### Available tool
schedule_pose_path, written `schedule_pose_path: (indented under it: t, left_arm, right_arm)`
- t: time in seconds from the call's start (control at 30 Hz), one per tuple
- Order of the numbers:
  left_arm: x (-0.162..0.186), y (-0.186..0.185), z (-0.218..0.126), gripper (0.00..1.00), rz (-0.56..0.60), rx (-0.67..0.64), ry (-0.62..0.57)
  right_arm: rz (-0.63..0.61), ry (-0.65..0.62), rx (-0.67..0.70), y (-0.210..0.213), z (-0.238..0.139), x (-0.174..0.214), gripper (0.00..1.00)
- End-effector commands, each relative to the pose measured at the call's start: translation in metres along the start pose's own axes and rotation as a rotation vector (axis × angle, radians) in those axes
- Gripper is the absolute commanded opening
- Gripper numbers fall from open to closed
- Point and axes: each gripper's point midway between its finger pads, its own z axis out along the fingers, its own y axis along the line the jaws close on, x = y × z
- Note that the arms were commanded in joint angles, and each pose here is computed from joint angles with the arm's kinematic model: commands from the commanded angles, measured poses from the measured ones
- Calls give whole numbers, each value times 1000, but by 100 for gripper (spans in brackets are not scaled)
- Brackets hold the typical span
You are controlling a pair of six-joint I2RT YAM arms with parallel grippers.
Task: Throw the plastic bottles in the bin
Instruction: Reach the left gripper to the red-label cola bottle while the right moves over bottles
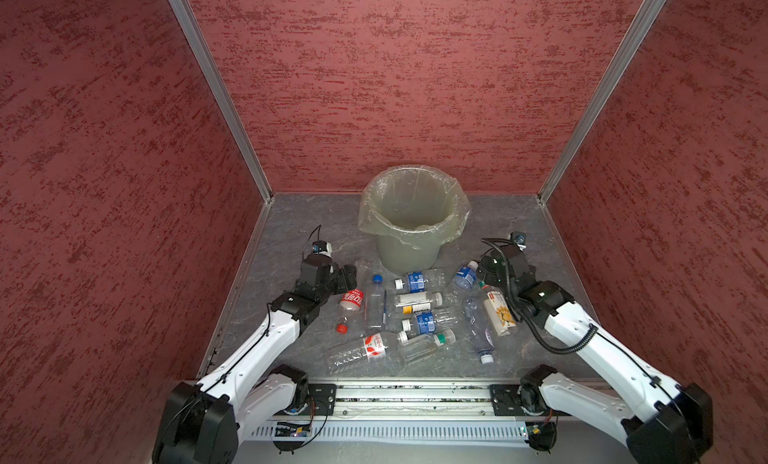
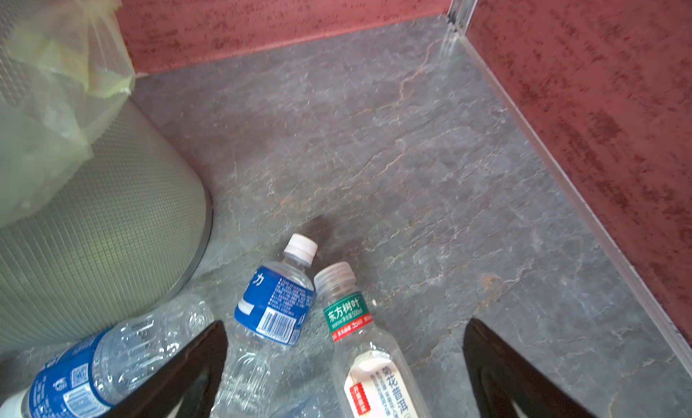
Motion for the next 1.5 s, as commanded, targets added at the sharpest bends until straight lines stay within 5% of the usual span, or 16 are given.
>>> schedule_pose_path:
  t: [0.0, 0.47, 0.8, 1.47]
  left_arm:
    - [14, -9, 6, 87, 9, 39, 88]
    - [37, -1, 43, 84, 76, -29, 215]
    - [47, 7, 61, 73, 89, -86, 282]
    - [61, 30, 81, 73, 72, -216, 406]
  right_arm:
    - [1, 57, -19, 4, 2, 14, 99]
    - [-28, 114, -50, 8, 8, 33, 99]
    - [-29, 115, -54, 8, 9, 34, 99]
    - [-40, 127, -73, 12, 9, 37, 99]
